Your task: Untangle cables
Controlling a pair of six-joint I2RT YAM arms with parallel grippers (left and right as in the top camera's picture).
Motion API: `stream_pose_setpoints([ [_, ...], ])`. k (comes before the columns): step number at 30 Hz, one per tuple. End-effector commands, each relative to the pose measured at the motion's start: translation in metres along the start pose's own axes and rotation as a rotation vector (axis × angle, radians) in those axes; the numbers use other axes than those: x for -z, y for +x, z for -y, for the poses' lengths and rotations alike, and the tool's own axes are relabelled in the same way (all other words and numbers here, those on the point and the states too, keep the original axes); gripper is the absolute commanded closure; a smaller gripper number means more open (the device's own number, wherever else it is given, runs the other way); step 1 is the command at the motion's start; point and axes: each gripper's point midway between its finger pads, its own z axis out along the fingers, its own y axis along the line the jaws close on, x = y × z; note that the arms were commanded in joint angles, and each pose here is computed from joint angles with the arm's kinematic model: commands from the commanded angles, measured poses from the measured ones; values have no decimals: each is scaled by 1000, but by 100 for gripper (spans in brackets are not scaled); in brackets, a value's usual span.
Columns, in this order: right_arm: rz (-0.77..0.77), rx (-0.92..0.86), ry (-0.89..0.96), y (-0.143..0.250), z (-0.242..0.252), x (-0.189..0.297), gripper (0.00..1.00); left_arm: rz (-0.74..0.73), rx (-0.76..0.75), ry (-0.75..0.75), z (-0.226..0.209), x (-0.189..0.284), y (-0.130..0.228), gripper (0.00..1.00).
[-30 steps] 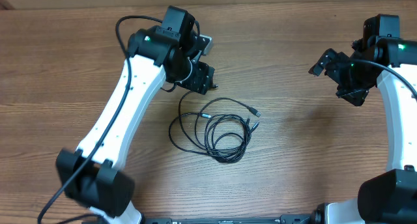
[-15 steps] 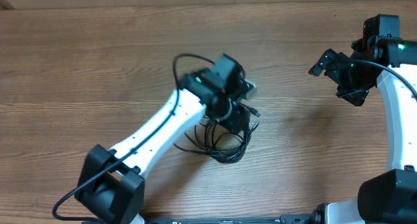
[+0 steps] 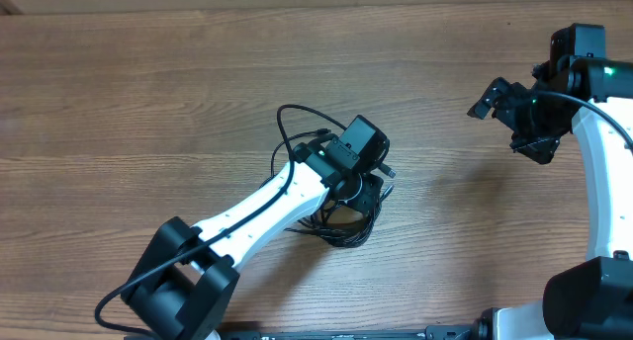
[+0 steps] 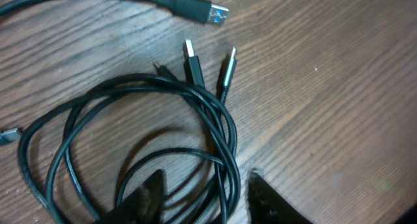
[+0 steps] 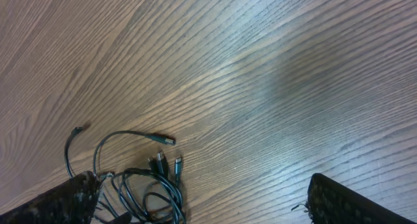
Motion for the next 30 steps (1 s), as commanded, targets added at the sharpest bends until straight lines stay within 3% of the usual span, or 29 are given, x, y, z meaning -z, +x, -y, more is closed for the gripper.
stream_pose_setpoints([
  [1,12,11,0,-2,-2,3,0,-15,73,-39,-9,-20,3,69],
  [16,3,8,5,0,-1,3,0,-108,134,-64,-11,-80,24,70],
  [17,3,8,5,0,-1,3,0,-114,135,-67,-12,-83,26,73],
  [18,2,8,6,1,-1,3,0,-119,135,-69,-13,-85,27,84],
  [20,2,8,6,1,-1,3,0,-124,137,-71,-14,-87,28,96],
  [21,2,8,6,1,-1,3,0,-121,138,-70,-14,-87,27,96],
  [25,3,8,5,0,-1,3,0,-103,118,-66,-14,-75,10,96],
  [30,3,9,5,0,-1,3,0,-82,3,-64,-9,-27,-34,96],
])
